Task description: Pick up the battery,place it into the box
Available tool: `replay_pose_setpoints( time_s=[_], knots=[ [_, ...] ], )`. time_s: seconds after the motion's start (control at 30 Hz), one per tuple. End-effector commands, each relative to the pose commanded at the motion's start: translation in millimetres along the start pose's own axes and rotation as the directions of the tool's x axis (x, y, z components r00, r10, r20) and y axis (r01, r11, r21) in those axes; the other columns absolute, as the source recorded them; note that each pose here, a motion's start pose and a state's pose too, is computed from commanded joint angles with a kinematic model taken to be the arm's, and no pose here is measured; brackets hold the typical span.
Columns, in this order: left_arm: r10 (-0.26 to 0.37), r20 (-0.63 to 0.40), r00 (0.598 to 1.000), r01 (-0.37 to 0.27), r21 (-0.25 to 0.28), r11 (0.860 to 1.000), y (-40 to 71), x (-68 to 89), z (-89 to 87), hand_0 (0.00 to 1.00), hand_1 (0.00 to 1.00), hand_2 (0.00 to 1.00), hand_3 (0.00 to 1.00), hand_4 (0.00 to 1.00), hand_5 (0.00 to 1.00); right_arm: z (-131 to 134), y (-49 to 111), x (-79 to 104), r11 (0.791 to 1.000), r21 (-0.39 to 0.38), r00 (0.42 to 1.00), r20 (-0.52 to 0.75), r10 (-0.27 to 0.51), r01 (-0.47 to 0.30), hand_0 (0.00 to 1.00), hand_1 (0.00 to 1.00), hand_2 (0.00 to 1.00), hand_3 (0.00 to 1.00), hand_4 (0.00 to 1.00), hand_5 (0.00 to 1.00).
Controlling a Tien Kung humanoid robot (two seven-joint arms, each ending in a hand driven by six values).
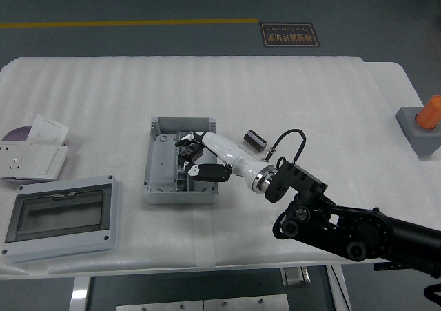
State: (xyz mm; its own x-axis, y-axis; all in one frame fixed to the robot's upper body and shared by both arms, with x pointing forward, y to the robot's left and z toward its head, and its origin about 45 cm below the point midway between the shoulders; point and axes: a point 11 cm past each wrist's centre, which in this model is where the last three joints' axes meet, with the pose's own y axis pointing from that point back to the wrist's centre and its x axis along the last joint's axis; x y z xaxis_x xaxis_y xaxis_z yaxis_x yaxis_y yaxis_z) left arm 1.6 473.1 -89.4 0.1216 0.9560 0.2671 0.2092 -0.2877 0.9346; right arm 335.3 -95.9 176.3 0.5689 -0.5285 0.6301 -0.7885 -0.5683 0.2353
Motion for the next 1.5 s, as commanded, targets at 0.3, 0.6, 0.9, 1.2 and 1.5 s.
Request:
replay_pose_setpoints(
  time_s=[0.3, 0.6, 0.9, 1.2, 1.5],
  knots=[
    [-0.002, 0.001, 1.000, 0.002, 0.000, 1.000, 0.1, -0.1, 0.3, 0.656, 0.672, 0.604, 0.616, 0.562, 0.660, 3, 0.0, -3.1, 1.000, -0.014, 1.000, -0.007, -0.017, 0.017, 0.932, 0.856, 0.852, 0.846, 0.516, 0.335],
    [-0.005, 0.001, 1.000, 0.005, -0.002, 1.000, 0.0, -1.7, 1.0, 0.656, 0.672, 0.597, 0.611, 0.557, 0.654, 14, -1.0, 33.4, 0.995, -0.038, 0.991, -0.095, 0.092, -0.096, 0.940, 0.863, 0.854, 0.861, 0.535, 0.349],
    [-0.005, 0.000, 1.000, 0.005, 0.001, 1.000, -0.2, -1.7, 0.0, 0.656, 0.672, 0.594, 0.610, 0.555, 0.650, 62, 5.1, 91.9, 0.953, -0.208, 0.910, -0.397, 0.123, -0.220, 0.945, 0.863, 0.853, 0.867, 0.552, 0.359],
    [-0.006, 0.002, 1.000, 0.006, 0.000, 1.000, 0.0, -2.1, 0.8, 0.655, 0.672, 0.591, 0.606, 0.530, 0.633, 90, 1.3, 78.1, 0.935, -0.305, 0.904, -0.427, 0.033, -0.179, 0.933, 0.839, 0.854, 0.867, 0.565, 0.372],
    [-0.006, 0.004, 1.000, 0.006, -0.002, 1.000, 0.1, -2.1, 1.4, 0.655, 0.672, 0.588, 0.604, 0.523, 0.628, 102, -2.2, 67.9, 0.926, -0.344, 0.906, -0.423, -0.005, -0.155, 0.903, 0.820, 0.853, 0.867, 0.591, 0.389]
  ],
)
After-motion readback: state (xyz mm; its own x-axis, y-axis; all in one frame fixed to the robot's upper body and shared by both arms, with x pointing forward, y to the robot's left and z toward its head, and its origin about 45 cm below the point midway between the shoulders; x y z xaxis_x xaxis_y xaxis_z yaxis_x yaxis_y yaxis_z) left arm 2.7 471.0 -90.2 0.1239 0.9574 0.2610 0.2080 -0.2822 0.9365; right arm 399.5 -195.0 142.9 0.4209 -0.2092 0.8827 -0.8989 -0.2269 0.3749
